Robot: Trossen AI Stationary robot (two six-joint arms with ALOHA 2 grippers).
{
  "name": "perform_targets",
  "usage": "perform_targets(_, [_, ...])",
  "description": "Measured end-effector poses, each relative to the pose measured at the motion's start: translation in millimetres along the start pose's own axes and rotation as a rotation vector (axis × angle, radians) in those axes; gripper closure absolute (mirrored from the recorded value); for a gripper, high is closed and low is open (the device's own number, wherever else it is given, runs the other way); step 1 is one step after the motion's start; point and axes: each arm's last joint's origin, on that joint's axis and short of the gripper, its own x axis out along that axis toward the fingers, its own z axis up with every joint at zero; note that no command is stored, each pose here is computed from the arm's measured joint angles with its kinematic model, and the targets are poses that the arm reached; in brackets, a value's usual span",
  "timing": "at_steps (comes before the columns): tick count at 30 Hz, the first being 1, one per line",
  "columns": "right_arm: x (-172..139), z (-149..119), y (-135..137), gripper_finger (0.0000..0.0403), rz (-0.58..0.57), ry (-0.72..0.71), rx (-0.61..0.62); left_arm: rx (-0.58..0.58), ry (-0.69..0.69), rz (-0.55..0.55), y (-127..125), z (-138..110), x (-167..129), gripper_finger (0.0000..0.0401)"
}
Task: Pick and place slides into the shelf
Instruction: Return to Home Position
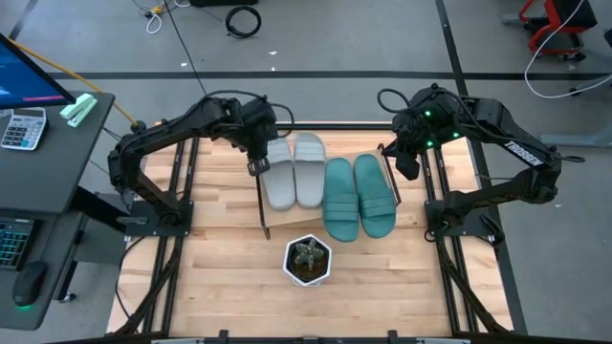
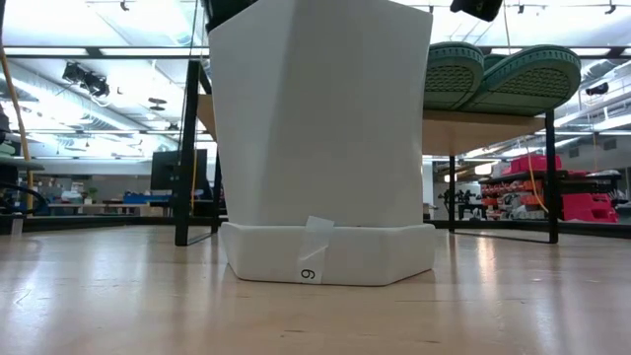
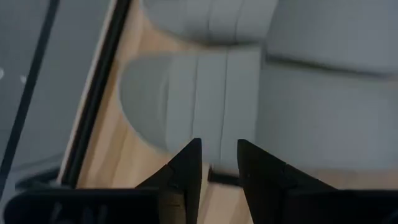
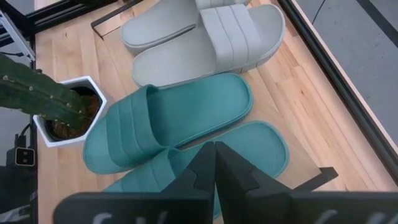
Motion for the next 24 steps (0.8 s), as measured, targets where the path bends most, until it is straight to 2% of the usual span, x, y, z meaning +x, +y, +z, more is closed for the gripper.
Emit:
perform_targets(6, [0, -2, 0, 0.038, -0.014, 0.018, -0.012, 0.015, -0.147, -0.138, -9, 13, -7, 0.0293])
perform_targets(10, [0, -2, -1, 0.0382, -0.023, 0.022, -0.021, 0.049, -0.263, -0.162, -22, 25, -11, 0.0294])
perform_targets(14, [-2, -3, -1, 0.0382, -0.041, 0.015, -0.043, 0.028, -0.41, -0.182, -33, 38, -17, 0.03])
perform_targets(24, [-24, -9, 2, 0.039, -0.047, -0.087, -0.118, 0.041, -0.665, -0.188, -62, 55, -6, 0.0388])
